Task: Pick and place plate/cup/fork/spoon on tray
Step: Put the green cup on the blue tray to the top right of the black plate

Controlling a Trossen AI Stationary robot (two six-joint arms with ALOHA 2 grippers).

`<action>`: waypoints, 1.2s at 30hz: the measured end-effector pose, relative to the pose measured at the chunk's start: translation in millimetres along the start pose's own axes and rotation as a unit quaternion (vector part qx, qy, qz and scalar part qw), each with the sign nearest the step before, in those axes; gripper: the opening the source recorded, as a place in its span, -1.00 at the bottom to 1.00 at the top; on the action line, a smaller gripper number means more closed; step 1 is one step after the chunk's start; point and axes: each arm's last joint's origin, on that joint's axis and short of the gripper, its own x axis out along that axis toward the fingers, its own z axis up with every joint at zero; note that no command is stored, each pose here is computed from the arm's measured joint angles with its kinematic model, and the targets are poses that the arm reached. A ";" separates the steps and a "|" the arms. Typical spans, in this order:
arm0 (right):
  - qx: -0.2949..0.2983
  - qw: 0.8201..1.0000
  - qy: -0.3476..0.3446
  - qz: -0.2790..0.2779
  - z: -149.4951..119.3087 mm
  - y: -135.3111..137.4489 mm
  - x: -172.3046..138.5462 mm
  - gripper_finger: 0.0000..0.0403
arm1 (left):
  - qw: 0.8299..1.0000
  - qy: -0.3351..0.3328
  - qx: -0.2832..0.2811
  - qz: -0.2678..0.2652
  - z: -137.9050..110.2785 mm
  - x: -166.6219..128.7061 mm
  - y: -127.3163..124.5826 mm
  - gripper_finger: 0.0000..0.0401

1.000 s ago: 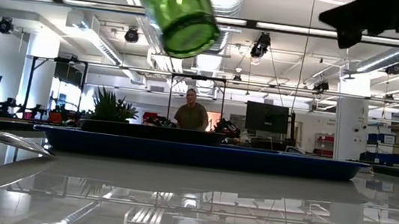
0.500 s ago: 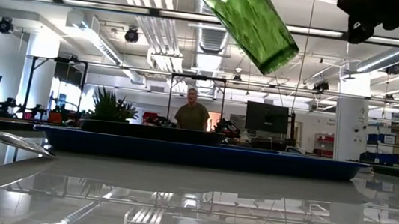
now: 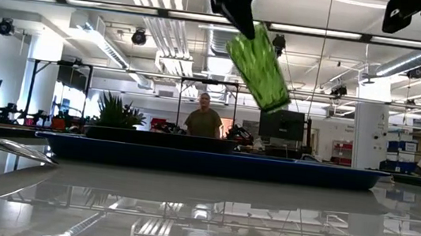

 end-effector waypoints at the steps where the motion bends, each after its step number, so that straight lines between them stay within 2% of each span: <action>1: -0.001 1.000 0.002 0.000 -0.6 0.0 0.3 -0.96 | 1.000 0.006 0.000 0.002 -1.1 5.4 2.8 -1.00; 10: -0.003 1.000 0.000 0.000 -0.3 0.0 0.2 -0.96 | 0.998 0.054 -0.019 0.015 -13.5 39.2 23.2 -1.00; 24: 0.004 1.000 0.007 0.000 -1.7 0.0 0.2 -0.96 | 0.994 0.104 -0.021 0.008 -39.1 74.0 15.2 -1.00; 36: 0.003 1.000 0.009 -0.001 -2.0 0.0 0.2 -0.96 | 0.995 0.091 -0.027 0.009 -38.0 77.2 14.7 -1.00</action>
